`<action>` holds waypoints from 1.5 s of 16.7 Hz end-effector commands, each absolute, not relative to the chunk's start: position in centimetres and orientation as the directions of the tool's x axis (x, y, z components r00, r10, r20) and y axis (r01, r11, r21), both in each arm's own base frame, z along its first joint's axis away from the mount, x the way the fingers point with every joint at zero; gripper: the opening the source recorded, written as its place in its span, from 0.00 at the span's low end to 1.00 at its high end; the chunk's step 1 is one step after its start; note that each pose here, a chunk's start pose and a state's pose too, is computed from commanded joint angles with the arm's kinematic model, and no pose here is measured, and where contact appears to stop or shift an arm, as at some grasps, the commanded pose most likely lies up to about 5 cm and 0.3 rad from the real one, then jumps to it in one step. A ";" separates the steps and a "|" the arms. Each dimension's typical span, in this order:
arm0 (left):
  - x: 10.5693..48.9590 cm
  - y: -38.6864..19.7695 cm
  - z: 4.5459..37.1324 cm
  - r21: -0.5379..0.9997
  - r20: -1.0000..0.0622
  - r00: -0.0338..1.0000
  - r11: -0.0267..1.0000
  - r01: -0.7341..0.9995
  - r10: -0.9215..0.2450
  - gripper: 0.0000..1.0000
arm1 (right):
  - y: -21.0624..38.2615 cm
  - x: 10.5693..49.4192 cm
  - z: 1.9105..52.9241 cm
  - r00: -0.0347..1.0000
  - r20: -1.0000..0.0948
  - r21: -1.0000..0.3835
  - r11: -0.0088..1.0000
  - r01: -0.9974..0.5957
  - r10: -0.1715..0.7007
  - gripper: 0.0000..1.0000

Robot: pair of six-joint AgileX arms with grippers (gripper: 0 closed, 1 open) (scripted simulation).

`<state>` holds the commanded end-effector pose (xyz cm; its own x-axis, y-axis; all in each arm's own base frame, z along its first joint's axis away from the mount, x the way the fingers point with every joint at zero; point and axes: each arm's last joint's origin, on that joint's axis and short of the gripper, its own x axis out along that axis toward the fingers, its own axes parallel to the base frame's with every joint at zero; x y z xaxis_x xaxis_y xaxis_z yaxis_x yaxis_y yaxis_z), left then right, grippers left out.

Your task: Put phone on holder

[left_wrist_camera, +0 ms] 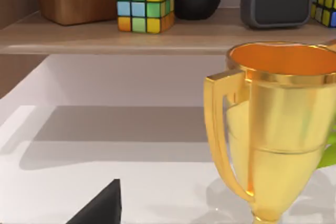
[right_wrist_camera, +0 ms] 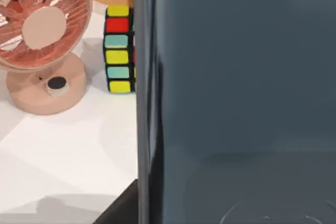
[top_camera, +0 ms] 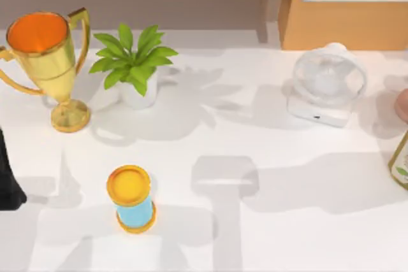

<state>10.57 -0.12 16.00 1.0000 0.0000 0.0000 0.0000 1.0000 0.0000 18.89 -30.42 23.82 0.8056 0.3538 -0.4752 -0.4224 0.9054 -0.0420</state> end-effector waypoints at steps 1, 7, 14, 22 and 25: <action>10.6 -0.1 16.0 0.000 0.000 1.000 1.000 0.000 0.000 1.00 | -30.2 19.3 23.8 0.804 -0.484 -0.052 0.906 -0.420 0.345 0.00; 10.6 -0.1 16.0 0.000 0.000 1.000 1.000 0.000 0.000 1.00 | -29.4 21.9 21.9 0.813 -0.439 -0.023 0.900 -0.435 0.382 0.00; 10.6 -0.1 16.0 0.000 0.000 1.000 1.000 0.000 0.000 1.00 | -29.5 22.2 21.6 0.814 -0.430 -0.016 0.898 -0.439 0.390 0.15; 10.6 -0.1 16.0 0.000 0.000 1.000 1.000 0.000 0.000 1.00 | -29.5 22.2 21.6 0.814 -0.430 -0.016 0.898 -0.439 0.390 0.75; 10.6 -0.1 16.0 0.000 0.000 1.000 1.000 0.000 0.000 1.00 | -29.5 22.2 21.6 0.814 -0.430 -0.016 0.898 -0.439 0.390 0.98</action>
<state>10.57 -0.12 16.00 1.0000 0.0000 0.0000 0.0000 1.0000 0.0000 22.15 -29.46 21.58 0.8142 0.3904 -0.4298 -0.4390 0.8983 -0.0157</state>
